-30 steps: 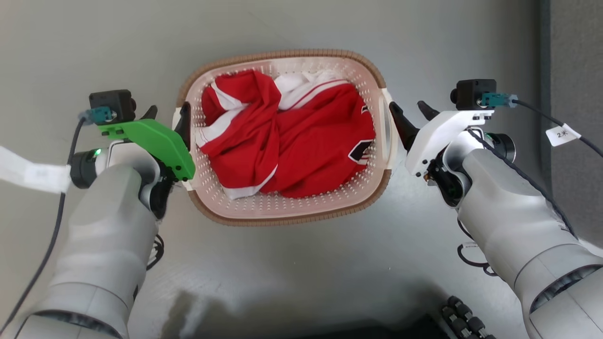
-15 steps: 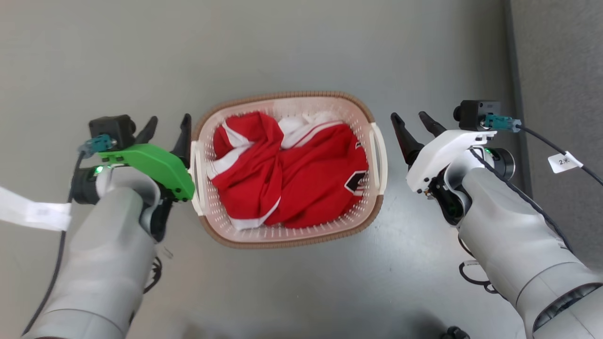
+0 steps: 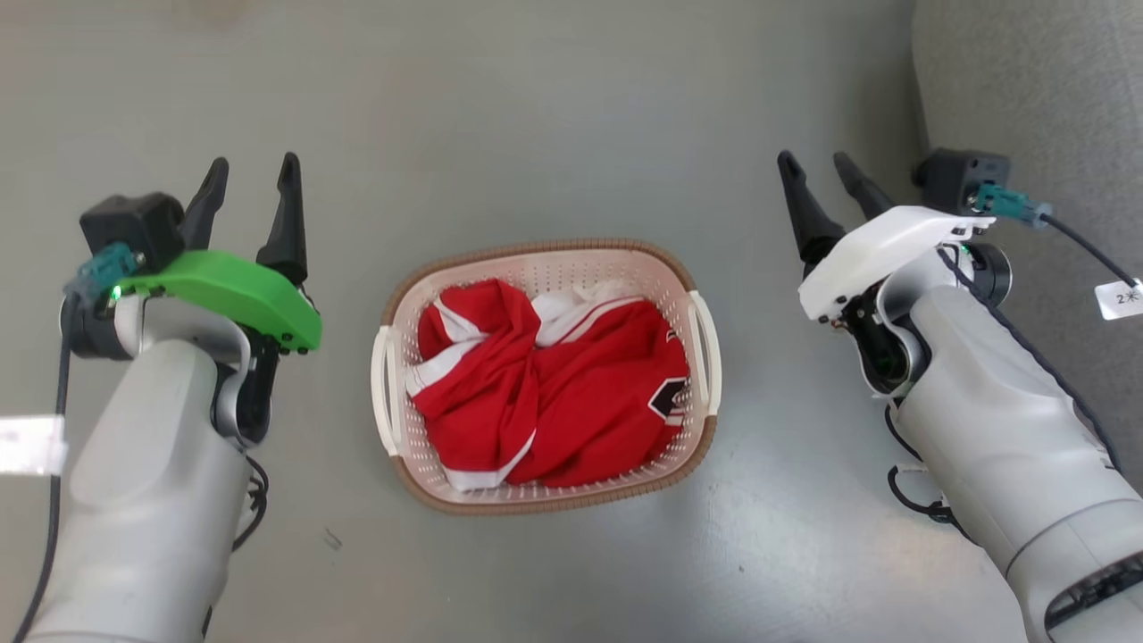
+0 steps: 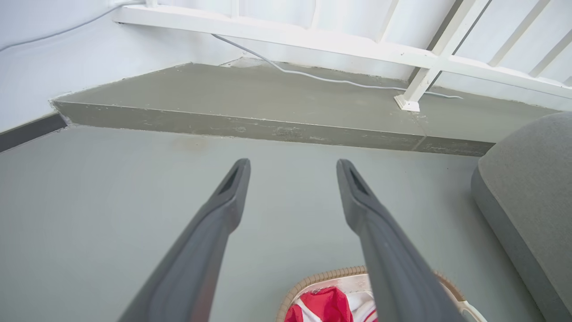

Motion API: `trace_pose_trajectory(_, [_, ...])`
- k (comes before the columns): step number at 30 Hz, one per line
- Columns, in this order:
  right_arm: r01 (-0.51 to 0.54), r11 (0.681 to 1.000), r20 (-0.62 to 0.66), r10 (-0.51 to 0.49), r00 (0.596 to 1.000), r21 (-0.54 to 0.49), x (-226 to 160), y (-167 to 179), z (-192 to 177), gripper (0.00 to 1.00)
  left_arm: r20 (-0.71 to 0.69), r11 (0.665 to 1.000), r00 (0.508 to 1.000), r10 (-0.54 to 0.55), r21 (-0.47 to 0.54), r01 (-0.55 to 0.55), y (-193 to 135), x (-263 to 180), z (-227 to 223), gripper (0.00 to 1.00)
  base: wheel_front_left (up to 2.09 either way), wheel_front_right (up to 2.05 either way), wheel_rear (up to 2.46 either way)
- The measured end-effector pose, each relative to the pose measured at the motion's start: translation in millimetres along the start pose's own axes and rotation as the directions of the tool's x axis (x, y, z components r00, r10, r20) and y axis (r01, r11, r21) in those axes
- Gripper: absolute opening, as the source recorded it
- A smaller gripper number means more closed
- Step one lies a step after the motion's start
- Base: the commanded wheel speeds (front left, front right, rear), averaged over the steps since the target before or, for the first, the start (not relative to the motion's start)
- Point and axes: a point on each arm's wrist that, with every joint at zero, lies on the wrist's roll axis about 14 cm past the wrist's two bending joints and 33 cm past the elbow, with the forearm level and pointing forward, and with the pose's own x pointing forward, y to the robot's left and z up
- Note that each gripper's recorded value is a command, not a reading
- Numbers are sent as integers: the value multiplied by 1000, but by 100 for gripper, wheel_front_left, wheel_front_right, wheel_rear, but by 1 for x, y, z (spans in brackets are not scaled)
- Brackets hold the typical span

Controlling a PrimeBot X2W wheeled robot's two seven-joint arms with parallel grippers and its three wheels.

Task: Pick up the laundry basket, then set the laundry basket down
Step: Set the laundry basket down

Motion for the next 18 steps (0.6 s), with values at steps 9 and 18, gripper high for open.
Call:
trace_pose_trajectory(9, [32, 998, 176, -23, 984, -48, -24, 0, 54, 100, 107, 998, 994, -3, 59, -4, -13, -25, 33, 100, 0, 0, 0])
trace_pose_trajectory(18, [91, 991, 343, -51, 938, -101, -60, -2, 101, 100, 193, 995, 981, 2, 100, -22, -24, -55, 56, 100, 0, 0, 0])
